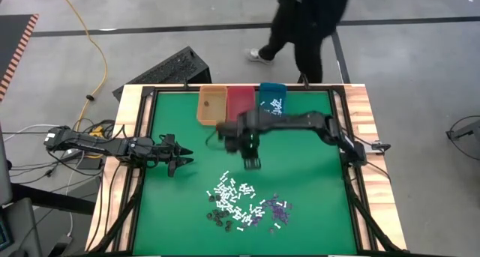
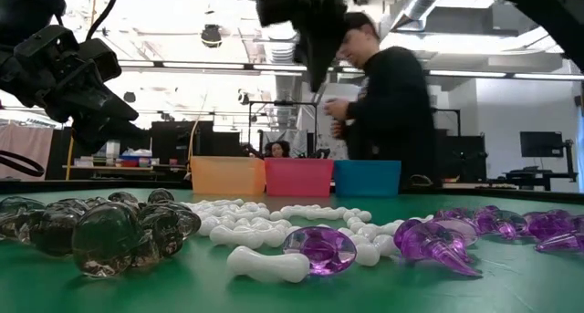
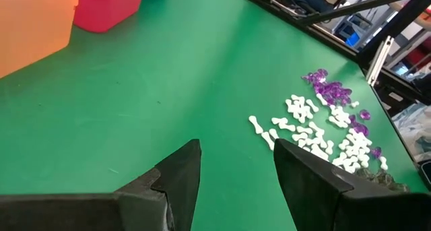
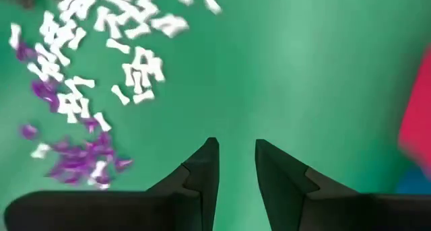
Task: Sort Halloween decoration
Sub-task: Put the white bone toy into the blue bin
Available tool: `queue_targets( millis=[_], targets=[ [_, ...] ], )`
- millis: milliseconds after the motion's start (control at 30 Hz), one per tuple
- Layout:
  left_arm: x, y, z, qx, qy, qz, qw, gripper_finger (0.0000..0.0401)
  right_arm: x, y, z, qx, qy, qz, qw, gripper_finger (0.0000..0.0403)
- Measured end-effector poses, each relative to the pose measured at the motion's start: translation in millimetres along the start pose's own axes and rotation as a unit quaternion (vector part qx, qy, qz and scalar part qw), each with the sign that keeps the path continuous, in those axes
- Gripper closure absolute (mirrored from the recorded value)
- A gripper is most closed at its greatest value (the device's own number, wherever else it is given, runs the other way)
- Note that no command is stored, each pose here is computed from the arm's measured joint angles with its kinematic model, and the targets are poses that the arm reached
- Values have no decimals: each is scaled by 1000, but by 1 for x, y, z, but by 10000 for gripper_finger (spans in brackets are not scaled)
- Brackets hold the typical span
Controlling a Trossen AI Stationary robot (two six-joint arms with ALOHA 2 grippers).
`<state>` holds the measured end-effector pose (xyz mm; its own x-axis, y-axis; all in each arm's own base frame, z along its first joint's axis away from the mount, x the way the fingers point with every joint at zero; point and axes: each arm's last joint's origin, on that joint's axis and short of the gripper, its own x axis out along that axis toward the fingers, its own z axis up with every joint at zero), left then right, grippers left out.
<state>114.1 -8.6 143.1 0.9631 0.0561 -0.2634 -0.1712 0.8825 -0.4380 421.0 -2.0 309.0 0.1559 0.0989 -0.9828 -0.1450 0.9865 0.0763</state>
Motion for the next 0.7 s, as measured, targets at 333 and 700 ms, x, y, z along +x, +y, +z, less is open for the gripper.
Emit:
queue_targets(
  millis=[333, 700],
  targets=[
    [0, 0, 0, -1, 0, 0, 1000, 222, -1, 40, 35, -142, -159, -6, 977, 275],
    [0, 0, 0, 6, 1, -1, 1000, 222, 80, 36, 55, -196, -98, 33, 975, 275]
  ],
)
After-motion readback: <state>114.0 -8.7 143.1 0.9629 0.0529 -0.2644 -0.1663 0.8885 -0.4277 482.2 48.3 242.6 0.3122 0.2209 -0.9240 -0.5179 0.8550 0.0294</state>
